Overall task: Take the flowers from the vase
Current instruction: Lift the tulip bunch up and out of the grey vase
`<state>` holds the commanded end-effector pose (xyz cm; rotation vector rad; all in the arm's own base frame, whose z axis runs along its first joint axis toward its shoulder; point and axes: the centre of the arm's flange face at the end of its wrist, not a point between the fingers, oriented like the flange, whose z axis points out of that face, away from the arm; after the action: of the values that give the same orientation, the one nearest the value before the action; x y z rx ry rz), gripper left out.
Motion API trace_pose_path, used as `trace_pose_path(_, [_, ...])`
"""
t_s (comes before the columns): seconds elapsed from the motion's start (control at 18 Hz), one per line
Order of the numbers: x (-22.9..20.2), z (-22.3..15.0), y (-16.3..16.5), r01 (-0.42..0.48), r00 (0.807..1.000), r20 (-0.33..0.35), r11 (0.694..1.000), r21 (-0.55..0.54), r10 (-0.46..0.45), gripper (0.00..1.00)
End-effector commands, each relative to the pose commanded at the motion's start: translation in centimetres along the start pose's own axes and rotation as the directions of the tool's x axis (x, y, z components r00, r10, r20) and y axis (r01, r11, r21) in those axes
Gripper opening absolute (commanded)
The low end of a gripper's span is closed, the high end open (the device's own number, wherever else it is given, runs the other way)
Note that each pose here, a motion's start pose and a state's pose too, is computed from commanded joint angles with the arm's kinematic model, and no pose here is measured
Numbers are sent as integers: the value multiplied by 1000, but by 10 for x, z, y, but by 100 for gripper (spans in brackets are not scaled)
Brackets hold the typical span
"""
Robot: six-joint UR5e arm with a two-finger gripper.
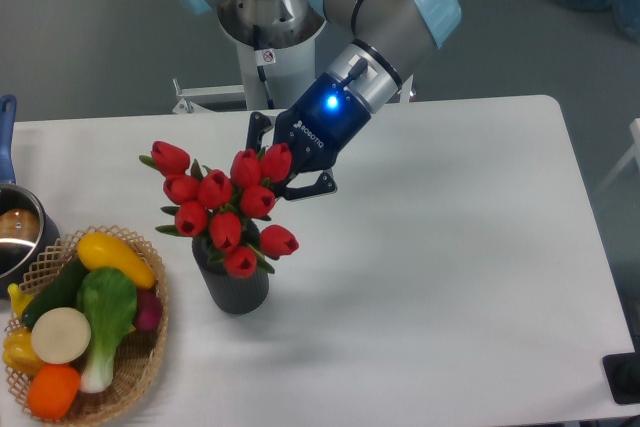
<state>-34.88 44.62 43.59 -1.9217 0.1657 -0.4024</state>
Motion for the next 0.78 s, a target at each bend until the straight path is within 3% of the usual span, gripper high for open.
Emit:
trace_pose_path(0.44, [-7,-22,-26,41,999,14,998,55,-42,2])
trace_pose_path(0.78, [-4,-26,-27,56,998,15,996,64,-57,3])
